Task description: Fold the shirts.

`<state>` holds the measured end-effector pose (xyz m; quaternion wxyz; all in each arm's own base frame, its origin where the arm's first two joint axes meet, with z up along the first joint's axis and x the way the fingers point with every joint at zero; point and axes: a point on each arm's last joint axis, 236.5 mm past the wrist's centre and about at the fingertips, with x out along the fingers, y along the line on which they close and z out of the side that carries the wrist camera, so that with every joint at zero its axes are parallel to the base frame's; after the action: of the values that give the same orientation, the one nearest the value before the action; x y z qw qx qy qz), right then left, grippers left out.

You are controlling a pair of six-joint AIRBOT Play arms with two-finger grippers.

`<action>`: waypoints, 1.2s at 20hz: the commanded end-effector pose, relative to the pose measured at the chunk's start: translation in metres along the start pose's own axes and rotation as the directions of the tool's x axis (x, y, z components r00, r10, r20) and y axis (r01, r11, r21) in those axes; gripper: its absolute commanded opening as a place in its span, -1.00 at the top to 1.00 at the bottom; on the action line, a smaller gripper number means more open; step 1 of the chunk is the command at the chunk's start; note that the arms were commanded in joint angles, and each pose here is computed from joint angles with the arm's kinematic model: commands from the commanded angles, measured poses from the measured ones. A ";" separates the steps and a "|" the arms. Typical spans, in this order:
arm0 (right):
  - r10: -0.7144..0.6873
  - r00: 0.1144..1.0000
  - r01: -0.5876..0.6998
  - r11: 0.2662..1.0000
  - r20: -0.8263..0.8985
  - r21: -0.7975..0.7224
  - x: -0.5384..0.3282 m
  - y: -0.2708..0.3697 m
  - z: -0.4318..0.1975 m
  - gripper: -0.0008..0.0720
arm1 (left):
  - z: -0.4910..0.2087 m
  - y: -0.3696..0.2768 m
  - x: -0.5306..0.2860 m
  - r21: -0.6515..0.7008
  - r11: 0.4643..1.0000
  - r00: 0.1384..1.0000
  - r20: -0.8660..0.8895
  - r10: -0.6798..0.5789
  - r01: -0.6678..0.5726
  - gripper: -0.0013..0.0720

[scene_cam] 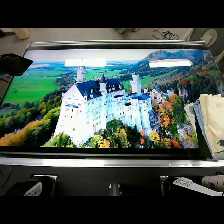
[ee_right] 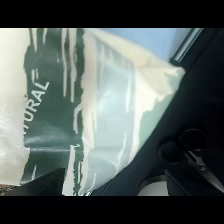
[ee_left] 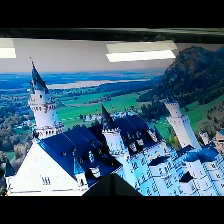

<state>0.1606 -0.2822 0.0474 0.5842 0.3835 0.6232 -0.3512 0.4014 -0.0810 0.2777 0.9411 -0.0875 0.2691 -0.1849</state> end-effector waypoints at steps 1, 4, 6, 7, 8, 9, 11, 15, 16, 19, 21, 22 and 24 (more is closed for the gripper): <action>-0.016 0.983 0.022 0.999 0.184 -0.029 -0.046 0.002 0.034 -0.87 | 0.007 0.003 0.001 0.009 1.000 1.000 0.015 0.012 -0.012 0.90; 0.218 0.788 -0.024 0.945 0.576 -0.326 -0.167 0.115 0.084 -0.84 | 0.013 0.047 0.021 0.104 0.972 0.975 -0.047 0.217 -0.211 0.90; 0.429 0.700 -0.053 0.828 0.571 -0.558 -0.205 0.233 0.042 -0.84 | -0.012 0.099 0.045 0.167 0.895 0.876 -0.197 0.441 -0.413 0.90; 0.465 0.724 -0.026 0.756 0.510 -0.654 -0.194 0.282 0.006 -0.84 | -0.038 0.112 0.057 0.194 0.869 0.815 -0.302 0.494 -0.455 0.85; 0.438 0.774 0.017 0.707 0.457 -0.707 -0.172 0.313 -0.026 -0.85 | -0.077 0.115 0.069 0.187 0.872 0.754 -0.440 0.487 -0.453 0.11; 0.373 0.846 0.035 0.675 0.381 -0.737 -0.139 0.335 -0.059 -0.86 | -0.118 0.113 0.072 0.172 0.879 0.674 -0.582 0.454 -0.444 -0.93; 0.238 0.959 -0.015 0.586 0.155 -0.810 -0.078 0.356 -0.125 -0.87 | -0.176 0.094 0.072 0.145 0.923 0.590 -0.731 0.344 -0.358 -1.00; 0.169 0.984 -0.053 0.561 0.051 -0.826 -0.036 0.383 -0.161 -0.87 | -0.177 0.090 0.078 0.051 0.920 0.717 -0.611 0.337 -0.390 -0.66; 0.185 0.980 -0.047 0.573 0.074 -0.818 -0.037 0.389 -0.159 -0.87 | -0.171 0.091 0.081 0.050 0.921 0.730 -0.593 0.339 -0.387 -0.66; 0.181 0.981 -0.047 0.575 0.070 -0.817 -0.037 0.388 -0.160 -0.85 | -0.164 0.091 0.083 0.053 0.922 0.744 -0.574 0.343 -0.385 -0.66; 0.167 0.984 -0.045 0.575 0.063 -0.817 -0.036 0.384 -0.162 -0.85 | -0.165 0.091 0.083 0.052 0.922 0.744 -0.573 0.343 -0.385 -0.66; 0.166 0.984 -0.045 0.575 0.062 -0.817 -0.036 0.384 -0.162 -0.85 | -0.165 0.091 0.083 0.052 0.922 0.744 -0.573 0.343 -0.384 -0.66; 0.166 0.984 -0.045 0.575 0.062 -0.817 -0.036 0.384 -0.162 -0.85 | -0.165 0.091 0.083 0.052 0.922 0.744 -0.573 0.343 -0.385 -0.66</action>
<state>0.4300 0.0324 0.1002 0.7579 0.0859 0.6465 -0.0164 0.4041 -0.0411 0.0761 0.8285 -0.0045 0.5599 -0.0069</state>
